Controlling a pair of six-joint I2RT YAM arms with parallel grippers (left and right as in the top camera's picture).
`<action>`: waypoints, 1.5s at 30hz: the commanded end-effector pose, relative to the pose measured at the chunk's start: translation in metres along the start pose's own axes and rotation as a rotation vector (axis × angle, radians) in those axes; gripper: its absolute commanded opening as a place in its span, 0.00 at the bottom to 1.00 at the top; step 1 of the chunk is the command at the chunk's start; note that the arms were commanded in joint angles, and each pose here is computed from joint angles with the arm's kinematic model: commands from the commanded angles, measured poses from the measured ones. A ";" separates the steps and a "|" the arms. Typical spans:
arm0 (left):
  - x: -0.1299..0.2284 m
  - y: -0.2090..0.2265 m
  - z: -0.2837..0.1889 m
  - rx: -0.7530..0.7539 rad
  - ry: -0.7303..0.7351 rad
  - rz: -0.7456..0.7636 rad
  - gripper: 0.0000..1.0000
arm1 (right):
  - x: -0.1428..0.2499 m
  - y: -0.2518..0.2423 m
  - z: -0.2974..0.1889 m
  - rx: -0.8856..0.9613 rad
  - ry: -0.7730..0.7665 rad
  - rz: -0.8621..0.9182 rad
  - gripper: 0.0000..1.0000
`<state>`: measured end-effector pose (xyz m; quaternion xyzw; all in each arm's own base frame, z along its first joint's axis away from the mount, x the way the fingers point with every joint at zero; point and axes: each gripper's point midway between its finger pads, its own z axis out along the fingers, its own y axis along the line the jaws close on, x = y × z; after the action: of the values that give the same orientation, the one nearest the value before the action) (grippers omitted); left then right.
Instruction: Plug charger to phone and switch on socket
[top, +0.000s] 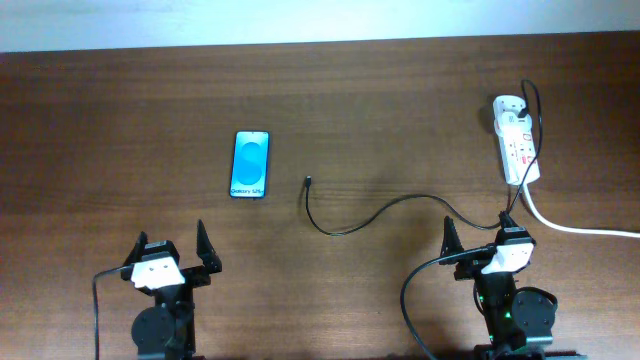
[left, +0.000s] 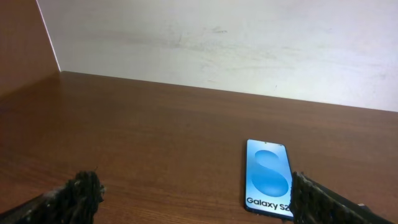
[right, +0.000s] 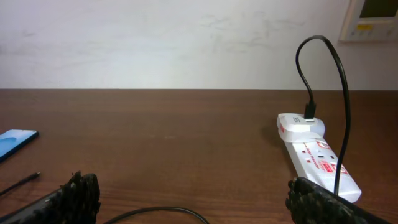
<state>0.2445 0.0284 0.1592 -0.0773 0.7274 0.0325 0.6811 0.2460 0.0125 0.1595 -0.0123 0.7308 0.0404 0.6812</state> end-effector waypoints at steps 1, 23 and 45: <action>-0.001 0.001 0.000 -0.003 -0.004 0.019 0.99 | -0.006 0.010 0.000 -0.055 -0.029 -0.002 0.98; -0.045 -0.021 -0.005 0.109 -0.038 0.017 0.99 | -0.095 0.037 -0.021 -0.197 -0.226 -0.017 0.99; -0.111 -0.128 0.182 0.453 0.747 0.196 0.99 | -0.117 0.036 0.090 -0.197 0.536 0.119 0.98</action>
<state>0.4213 -0.0386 0.2584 0.0771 0.9163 -0.0929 0.3819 0.3243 0.0495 0.2668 -0.0485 0.8657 0.1436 0.4770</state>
